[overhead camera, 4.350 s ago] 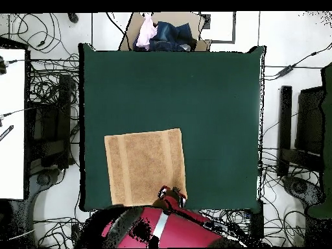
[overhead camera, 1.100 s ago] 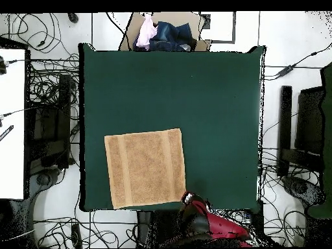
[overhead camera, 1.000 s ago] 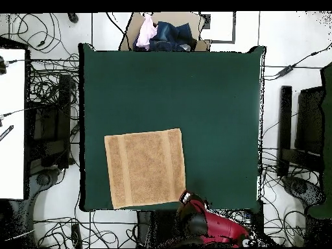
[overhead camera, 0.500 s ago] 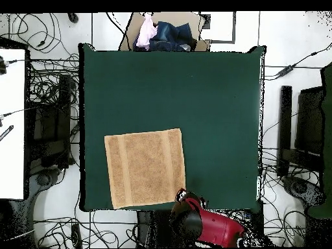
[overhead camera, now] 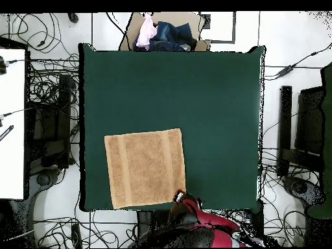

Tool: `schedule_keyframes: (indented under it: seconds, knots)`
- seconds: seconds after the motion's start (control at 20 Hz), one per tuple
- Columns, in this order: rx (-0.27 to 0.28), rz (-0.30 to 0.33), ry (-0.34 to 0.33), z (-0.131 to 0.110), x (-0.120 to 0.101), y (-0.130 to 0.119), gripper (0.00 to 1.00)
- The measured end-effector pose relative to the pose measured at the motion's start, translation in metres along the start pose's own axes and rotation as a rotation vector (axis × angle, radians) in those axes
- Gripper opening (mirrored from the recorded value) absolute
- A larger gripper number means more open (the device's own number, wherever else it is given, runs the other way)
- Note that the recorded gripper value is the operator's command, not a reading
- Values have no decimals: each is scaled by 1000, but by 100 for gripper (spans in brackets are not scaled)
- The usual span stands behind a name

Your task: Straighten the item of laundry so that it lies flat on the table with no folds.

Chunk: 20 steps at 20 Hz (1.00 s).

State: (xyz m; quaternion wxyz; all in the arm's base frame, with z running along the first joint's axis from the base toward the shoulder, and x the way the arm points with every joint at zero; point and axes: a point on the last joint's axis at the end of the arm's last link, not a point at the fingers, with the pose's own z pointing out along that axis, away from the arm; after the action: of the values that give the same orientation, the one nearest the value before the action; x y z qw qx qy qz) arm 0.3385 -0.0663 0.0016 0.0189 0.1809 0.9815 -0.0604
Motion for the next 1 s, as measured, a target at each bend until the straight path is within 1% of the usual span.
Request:
schedule_keyframes:
  seconds: [0.2, 0.35, 0.5, 0.7, 0.85, 1.0]
  knots:
    - [-14, -1, -1, 11, 8, 3, 0]
    - [-24, -6, 17, 16, 15, 8, 0]
    - [-38, -12, 20, 18, 16, 14, 0]
    - [-54, -9, 10, 18, 10, 24, 0]
    - [-58, -3, 5, 17, 7, 31, 0]
    - [-57, -7, 8, 21, 10, 40, 0]
